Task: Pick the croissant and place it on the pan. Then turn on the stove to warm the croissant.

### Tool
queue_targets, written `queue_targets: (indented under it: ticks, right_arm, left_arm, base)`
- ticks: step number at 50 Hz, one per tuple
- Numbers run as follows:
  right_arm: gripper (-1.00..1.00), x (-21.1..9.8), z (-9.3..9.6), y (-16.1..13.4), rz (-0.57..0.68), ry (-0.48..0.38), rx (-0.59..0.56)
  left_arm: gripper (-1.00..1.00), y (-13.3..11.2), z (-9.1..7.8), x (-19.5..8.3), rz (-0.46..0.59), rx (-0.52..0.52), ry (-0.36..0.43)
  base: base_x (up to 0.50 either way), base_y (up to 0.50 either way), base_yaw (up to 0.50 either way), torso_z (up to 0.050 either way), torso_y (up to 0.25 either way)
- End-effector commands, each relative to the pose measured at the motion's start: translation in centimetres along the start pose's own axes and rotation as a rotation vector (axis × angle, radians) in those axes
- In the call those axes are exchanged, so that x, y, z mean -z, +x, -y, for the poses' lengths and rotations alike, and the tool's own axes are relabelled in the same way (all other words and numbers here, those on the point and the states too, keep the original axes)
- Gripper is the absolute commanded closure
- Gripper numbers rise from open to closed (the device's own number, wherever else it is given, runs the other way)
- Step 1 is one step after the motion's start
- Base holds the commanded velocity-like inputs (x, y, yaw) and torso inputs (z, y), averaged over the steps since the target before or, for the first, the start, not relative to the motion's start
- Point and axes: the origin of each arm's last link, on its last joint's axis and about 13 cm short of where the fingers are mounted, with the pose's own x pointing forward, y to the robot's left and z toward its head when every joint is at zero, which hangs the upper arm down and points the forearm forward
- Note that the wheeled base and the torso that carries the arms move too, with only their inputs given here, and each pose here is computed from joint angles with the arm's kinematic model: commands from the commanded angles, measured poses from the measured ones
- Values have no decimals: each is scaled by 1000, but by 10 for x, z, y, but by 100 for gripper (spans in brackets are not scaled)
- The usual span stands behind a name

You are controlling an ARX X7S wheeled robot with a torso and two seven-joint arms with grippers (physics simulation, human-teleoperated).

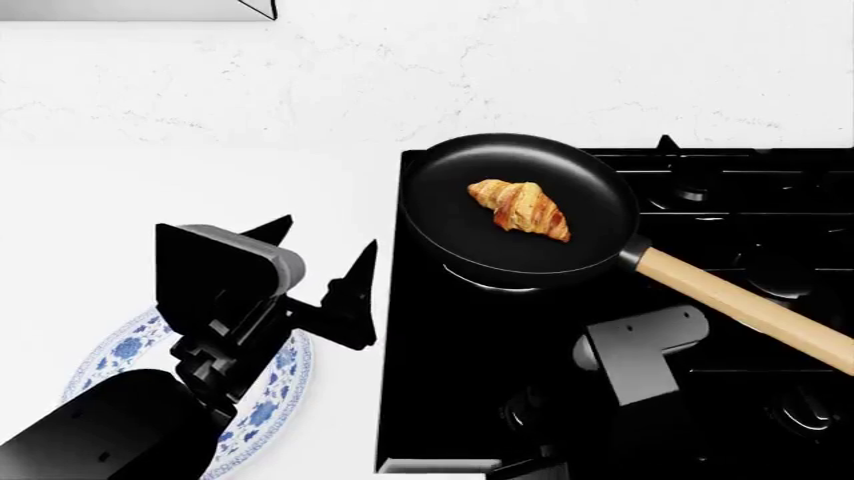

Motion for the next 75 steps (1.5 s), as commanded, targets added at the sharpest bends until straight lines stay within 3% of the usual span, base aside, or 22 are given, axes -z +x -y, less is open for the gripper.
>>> queue_targets:
  ticks: [1,22,60,75]
  right_arm:
    - [100,16,9,-1,-162,-49,-87]
    - [100,15,26,2,-195,-128,-62]
    - [100,0,58,3,-310,-374,-139]
    - [100,-9,74,7,-315,-418,-189]
  left_arm:
    - [-100,0,-1,0,2,-14,2]
    - [-100,2,-2,1,-7,-32,5]
    - [-100,1,-1,-2,-4,-62,18]
    - [-100,-1,-1,-6,4,-84,28]
  base:
    - [0,0,0,0,0]
    - [0,0,0,0,0]
    - [-1,-2,-2,0,0]
    - [-2,-4,-6,0,0]
